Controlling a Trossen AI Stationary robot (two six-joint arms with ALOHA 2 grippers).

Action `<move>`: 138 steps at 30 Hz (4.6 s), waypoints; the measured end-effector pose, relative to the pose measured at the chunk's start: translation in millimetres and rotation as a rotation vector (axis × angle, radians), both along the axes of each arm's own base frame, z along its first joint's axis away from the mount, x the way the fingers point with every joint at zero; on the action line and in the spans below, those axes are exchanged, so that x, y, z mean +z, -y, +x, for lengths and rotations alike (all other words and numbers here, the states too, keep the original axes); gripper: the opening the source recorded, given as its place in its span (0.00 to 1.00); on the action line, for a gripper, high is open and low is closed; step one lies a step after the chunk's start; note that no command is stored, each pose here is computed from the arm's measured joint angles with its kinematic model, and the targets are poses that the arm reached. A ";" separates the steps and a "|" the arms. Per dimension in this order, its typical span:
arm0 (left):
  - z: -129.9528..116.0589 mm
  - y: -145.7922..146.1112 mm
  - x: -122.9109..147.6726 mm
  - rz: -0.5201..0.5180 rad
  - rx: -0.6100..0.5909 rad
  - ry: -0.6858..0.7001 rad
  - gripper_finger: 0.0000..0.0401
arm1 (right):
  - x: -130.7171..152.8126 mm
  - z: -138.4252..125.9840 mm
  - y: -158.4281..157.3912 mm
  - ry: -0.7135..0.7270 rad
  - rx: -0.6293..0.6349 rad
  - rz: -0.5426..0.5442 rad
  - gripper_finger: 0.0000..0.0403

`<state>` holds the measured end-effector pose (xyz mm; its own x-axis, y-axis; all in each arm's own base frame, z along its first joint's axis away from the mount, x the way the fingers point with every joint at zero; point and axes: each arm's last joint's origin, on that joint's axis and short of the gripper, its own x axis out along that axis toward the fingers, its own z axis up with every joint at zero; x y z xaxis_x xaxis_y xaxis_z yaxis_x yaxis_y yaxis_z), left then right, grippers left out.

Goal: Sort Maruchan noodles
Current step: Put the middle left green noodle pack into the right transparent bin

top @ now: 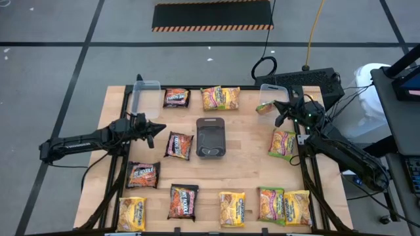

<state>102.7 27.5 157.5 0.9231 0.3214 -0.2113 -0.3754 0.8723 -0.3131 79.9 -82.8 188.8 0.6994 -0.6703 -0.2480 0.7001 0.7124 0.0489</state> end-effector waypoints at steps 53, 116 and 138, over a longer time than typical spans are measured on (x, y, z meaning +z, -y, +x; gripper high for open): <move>0.0 0.0 0.0 -0.001 0.000 0.000 0.01 | -5.5 5.7 22.8 -0.107 -0.379 -0.056 0.00; 0.0 0.0 0.0 -0.004 0.001 0.001 0.01 | -22.1 10.1 -18.7 -0.105 0.014 0.245 0.00; 0.0 0.0 0.0 -0.006 0.001 0.002 0.01 | -14.1 15.5 -23.1 -0.050 0.148 0.252 0.00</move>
